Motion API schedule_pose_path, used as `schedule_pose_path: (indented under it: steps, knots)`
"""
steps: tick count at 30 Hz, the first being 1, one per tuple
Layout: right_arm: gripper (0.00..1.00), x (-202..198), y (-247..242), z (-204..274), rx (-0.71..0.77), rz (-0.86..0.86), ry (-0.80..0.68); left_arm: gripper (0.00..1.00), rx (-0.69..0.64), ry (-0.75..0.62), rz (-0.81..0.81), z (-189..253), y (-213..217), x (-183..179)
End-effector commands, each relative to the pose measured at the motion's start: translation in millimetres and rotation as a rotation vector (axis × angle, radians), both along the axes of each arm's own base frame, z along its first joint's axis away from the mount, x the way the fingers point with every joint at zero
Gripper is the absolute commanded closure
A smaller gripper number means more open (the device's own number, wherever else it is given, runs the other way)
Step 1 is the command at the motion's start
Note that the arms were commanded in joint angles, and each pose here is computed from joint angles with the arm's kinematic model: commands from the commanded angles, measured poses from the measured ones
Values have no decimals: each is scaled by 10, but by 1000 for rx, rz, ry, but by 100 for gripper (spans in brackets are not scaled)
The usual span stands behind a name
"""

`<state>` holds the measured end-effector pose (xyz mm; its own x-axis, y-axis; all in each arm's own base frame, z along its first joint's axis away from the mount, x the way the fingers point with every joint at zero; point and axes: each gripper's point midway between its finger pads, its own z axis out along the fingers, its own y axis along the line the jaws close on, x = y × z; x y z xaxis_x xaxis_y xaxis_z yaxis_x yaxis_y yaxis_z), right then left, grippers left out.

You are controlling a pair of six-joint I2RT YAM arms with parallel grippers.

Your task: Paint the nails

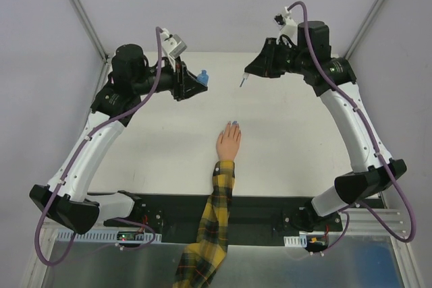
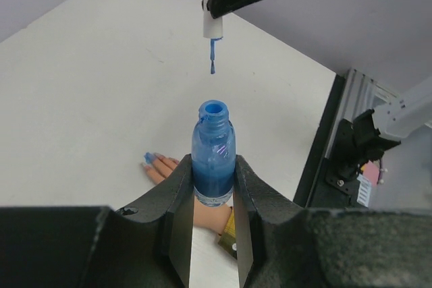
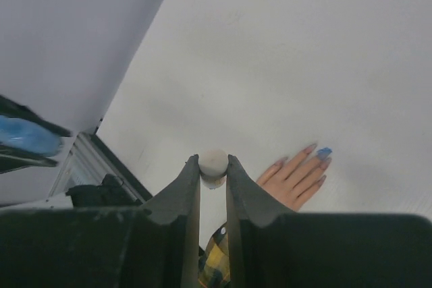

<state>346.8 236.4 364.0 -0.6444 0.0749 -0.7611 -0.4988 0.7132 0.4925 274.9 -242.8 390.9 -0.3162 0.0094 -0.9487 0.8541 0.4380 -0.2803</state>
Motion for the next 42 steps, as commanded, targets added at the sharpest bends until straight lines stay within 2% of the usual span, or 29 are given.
schedule_pose_path:
  steps: [1, 5, 13, 24, 42]
  knots:
    - [100, -656, 166, 756, 104, 190, -126, 100, -9, -113, -166, 109, -208, -280]
    - [100, -899, 188, 1146, 182, 233, -197, 100, 1, -113, -223, 55, -363, -366]
    - [99, -1122, 184, 1420, 220, 253, -278, 100, 7, -110, -269, 2, -454, -485]
    - [100, -990, 290, 1386, 215, 215, -262, 100, 12, -93, -303, -34, -531, -574]
    - [100, -962, 467, 1252, 213, 263, -214, 100, 24, -107, -312, -43, -569, -565]
